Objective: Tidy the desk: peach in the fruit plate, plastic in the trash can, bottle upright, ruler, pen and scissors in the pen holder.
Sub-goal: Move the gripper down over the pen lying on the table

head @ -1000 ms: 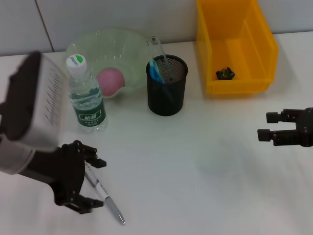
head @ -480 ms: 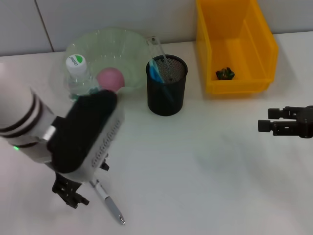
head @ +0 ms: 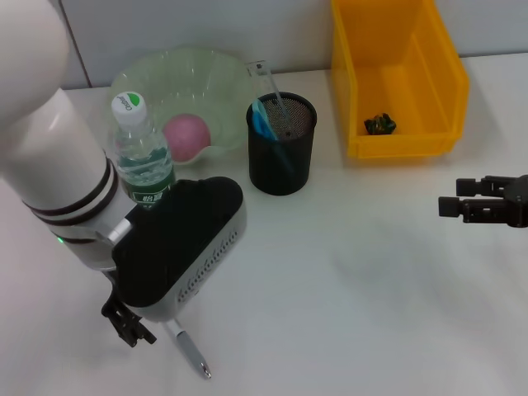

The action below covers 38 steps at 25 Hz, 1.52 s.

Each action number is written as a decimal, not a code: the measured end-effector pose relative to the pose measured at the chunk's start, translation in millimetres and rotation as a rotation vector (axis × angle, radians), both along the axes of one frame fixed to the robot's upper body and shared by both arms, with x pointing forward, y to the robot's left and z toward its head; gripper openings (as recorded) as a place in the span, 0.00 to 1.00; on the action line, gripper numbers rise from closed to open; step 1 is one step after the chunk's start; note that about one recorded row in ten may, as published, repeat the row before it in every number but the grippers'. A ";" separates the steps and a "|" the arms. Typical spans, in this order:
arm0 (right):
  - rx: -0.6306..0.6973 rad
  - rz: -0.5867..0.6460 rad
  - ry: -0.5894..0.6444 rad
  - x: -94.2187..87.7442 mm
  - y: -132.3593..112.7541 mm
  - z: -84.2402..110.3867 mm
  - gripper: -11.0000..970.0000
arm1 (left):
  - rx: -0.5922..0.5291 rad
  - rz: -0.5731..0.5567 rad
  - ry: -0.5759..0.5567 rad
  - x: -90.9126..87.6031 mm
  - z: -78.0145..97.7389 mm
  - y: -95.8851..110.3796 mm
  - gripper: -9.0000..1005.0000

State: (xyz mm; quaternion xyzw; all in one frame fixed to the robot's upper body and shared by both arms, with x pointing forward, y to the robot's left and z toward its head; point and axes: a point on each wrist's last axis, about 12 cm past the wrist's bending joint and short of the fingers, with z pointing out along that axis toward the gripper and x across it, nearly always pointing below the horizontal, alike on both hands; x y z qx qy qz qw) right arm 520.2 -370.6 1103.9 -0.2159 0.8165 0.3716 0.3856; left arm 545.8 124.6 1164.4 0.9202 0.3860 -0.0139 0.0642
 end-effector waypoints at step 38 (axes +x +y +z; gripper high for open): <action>-0.030 -0.015 -0.008 0.7 -3.8 -0.6 0.85 | 0.136 -0.178 0.001 0.9 -27.6 -23.6 0.79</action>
